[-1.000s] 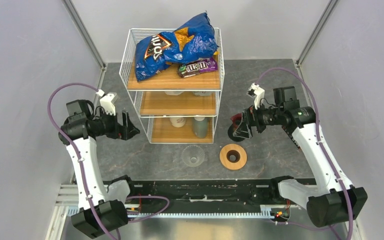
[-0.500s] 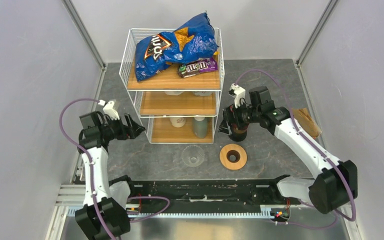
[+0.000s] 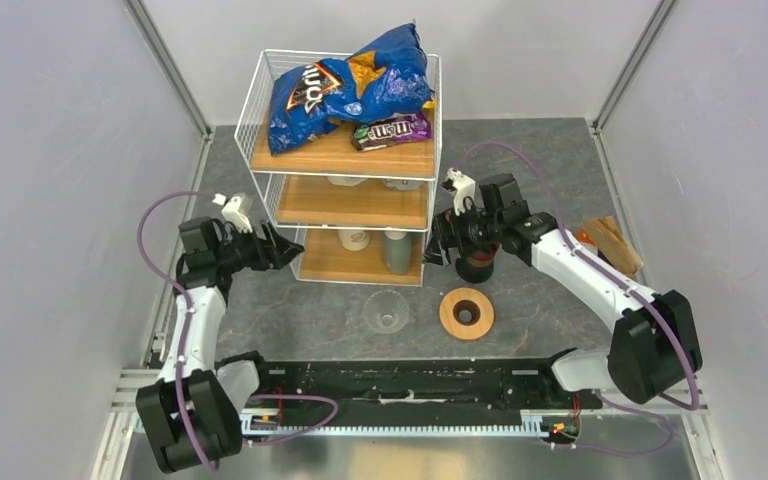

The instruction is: Place the coffee filter in the dripper

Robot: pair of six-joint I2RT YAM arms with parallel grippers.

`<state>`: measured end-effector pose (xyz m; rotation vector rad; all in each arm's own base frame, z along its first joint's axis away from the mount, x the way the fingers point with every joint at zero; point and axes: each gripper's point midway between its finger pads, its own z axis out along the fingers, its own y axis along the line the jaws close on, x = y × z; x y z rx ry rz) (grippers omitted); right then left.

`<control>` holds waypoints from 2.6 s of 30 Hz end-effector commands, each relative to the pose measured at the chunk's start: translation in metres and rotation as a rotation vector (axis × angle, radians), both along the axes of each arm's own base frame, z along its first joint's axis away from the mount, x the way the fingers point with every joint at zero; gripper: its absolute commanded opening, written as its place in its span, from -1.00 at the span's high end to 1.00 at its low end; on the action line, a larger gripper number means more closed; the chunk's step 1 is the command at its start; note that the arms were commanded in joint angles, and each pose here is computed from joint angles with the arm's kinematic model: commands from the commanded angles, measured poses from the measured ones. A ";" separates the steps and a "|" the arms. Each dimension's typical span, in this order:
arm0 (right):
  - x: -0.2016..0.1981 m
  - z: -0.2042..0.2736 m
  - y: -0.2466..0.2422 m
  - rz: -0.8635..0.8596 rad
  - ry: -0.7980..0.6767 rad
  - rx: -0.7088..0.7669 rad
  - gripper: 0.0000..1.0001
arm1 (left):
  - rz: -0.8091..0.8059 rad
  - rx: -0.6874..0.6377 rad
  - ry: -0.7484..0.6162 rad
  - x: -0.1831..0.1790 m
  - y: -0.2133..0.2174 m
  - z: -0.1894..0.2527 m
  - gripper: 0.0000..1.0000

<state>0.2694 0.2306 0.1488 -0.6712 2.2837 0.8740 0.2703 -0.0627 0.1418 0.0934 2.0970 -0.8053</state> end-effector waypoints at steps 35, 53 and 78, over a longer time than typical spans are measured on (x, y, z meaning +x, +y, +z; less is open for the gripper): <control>0.224 0.010 -0.006 -0.474 -0.332 -0.037 -0.98 | 0.160 0.044 -0.044 0.161 0.028 -0.033 -0.47; 0.264 0.013 -0.026 -0.421 -0.353 -0.050 -0.98 | 0.193 0.062 -0.070 0.225 0.050 -0.019 -0.63; -0.036 0.032 -0.161 0.192 -0.215 -0.375 -0.98 | 0.089 0.132 -0.166 0.077 0.050 0.045 -0.75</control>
